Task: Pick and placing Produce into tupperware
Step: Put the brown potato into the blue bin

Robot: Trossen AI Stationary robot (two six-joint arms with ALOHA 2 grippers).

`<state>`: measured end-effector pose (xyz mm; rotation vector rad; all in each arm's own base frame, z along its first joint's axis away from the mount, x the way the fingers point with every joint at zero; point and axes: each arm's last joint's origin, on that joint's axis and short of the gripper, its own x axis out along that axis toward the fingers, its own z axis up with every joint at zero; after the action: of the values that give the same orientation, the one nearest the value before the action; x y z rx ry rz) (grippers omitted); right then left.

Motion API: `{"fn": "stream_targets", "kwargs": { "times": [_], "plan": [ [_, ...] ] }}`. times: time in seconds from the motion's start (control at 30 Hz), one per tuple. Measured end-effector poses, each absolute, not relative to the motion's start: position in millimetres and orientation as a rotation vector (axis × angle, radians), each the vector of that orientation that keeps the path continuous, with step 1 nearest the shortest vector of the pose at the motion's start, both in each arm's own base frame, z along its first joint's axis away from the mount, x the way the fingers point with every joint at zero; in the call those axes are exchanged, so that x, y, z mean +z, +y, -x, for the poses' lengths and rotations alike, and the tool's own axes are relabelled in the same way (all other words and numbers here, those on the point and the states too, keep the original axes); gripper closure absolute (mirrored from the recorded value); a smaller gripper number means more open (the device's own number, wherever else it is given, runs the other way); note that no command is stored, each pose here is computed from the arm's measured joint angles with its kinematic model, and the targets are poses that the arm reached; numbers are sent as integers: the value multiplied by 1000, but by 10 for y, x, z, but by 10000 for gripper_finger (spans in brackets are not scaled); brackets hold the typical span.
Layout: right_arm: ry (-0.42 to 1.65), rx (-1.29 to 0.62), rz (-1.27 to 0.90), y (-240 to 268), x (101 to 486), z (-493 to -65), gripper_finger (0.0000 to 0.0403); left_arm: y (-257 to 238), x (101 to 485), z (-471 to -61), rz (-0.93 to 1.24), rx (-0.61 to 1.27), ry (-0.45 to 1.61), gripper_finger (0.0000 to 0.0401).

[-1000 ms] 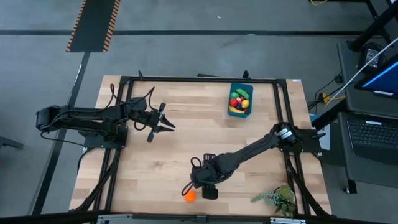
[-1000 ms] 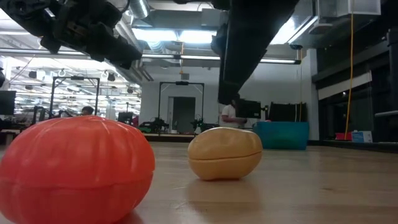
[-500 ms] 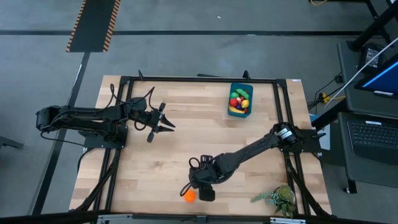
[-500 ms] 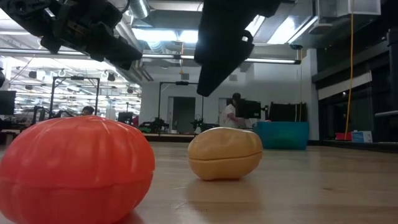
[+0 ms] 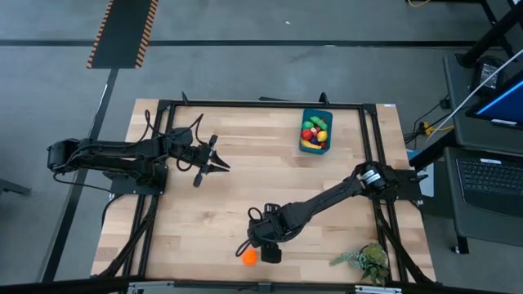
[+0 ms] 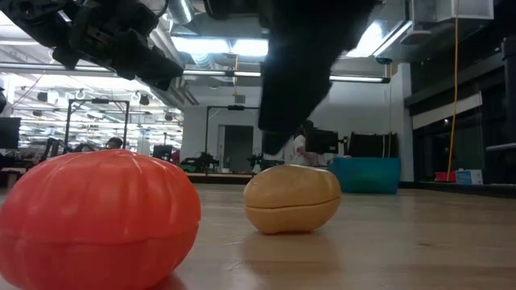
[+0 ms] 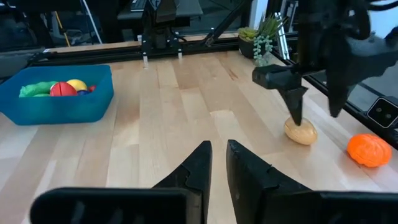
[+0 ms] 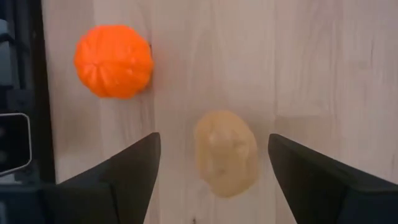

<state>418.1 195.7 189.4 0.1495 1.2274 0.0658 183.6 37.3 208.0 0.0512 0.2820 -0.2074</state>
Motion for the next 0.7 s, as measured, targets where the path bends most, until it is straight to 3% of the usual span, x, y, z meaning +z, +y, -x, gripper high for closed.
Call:
{"fn": "stream_targets", "kwargs": {
  "times": [0.7],
  "plan": [
    [1322, 21, -104, 1983, 1402, -4245, 105, 372, 2077, -1835, -50, -208, 285, 370]
  ]
}}
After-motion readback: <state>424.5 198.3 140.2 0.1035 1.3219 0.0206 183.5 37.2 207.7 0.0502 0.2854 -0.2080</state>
